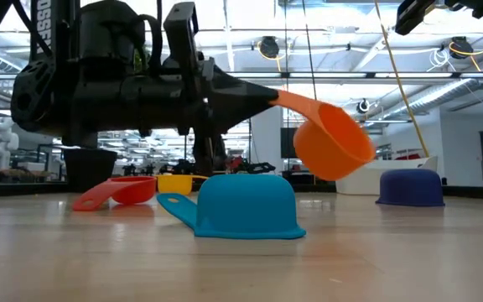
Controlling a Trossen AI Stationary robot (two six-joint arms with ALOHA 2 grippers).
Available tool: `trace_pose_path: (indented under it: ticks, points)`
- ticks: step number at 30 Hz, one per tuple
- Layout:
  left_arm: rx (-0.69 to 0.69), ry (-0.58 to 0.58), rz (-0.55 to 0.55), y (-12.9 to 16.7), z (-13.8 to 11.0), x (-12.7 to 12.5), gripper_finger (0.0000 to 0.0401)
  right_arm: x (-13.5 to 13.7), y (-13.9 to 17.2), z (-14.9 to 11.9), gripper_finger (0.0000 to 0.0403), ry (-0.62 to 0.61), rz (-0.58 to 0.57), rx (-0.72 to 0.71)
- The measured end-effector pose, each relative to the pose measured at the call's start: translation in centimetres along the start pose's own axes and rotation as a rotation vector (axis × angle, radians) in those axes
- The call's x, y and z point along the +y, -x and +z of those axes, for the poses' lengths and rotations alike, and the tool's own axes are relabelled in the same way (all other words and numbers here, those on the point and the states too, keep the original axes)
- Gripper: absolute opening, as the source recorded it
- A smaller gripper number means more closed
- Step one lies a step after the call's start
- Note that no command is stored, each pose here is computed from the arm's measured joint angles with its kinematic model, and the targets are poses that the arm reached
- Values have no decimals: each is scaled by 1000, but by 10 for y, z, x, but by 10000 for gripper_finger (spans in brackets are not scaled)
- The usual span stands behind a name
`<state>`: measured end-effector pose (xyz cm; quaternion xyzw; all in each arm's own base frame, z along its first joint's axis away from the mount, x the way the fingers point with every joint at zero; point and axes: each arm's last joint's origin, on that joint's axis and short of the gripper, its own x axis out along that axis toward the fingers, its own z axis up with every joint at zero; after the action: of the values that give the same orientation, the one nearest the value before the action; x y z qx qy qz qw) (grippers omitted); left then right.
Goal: Nest measuring cups in basket
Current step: Move the orange measuring cup to the center of the table
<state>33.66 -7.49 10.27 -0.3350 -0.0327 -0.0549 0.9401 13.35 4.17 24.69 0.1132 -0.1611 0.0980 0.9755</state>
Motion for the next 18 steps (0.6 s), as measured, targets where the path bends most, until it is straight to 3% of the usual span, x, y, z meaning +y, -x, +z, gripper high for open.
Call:
trace_pose_path:
  ticks: [11,18]
  points:
    - [88,4,-40,-14,-3,-4,18,0,0,0,0,8,-4,-1]
    - [176,-29,-148,-33,-1,-14,7,-1,0,0,0,15,-30,-4]
